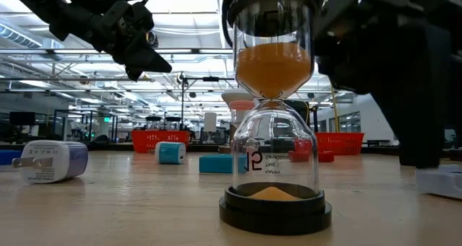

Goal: Pick & Place Office items
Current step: Put the white digital clock into the bottom right red bin

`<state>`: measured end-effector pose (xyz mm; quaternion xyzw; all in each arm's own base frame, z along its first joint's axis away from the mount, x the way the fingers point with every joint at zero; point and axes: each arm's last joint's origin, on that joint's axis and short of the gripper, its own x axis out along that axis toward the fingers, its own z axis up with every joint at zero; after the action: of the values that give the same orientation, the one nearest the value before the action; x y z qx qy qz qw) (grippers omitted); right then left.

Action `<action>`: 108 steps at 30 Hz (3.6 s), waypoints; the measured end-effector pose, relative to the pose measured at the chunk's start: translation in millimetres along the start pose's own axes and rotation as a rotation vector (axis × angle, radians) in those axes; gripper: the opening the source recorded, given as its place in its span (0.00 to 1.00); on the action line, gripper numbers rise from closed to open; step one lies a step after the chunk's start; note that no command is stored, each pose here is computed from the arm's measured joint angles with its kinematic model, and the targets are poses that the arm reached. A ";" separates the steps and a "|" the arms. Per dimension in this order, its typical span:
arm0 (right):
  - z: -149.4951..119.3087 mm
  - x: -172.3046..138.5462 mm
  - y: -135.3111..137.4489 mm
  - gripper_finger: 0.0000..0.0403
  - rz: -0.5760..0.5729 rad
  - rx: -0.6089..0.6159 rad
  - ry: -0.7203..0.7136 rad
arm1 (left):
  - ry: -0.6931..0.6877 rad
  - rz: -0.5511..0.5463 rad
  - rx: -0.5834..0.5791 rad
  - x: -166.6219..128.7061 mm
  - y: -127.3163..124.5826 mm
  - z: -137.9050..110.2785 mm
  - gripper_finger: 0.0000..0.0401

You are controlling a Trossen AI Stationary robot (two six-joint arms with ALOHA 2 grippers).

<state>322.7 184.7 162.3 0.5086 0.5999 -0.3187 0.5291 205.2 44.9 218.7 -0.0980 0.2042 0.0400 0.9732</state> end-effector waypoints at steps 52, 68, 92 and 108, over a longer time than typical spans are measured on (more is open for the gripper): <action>-69.2 -94.2 -92.1 0.39 -0.089 -0.289 -0.044 | 0.001 0.117 0.016 -0.3 3.9 -0.8 0.01; -94.3 -36.2 -132.1 0.40 -0.082 -0.349 -0.012 | -0.002 0.135 -0.003 -0.3 4.4 -0.8 0.02; -97.0 -6.5 -140.2 0.43 0.065 -0.425 0.078 | -0.004 0.161 -0.005 -0.5 5.1 -0.8 0.01; -99.1 -6.7 -141.2 0.52 0.040 -0.493 0.152 | -0.009 0.200 -0.003 -0.7 6.3 -0.6 0.03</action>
<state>157.5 234.6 170.3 0.3984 0.6872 -0.1136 0.5967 203.7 50.9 217.3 -0.0783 0.2088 0.1379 0.9650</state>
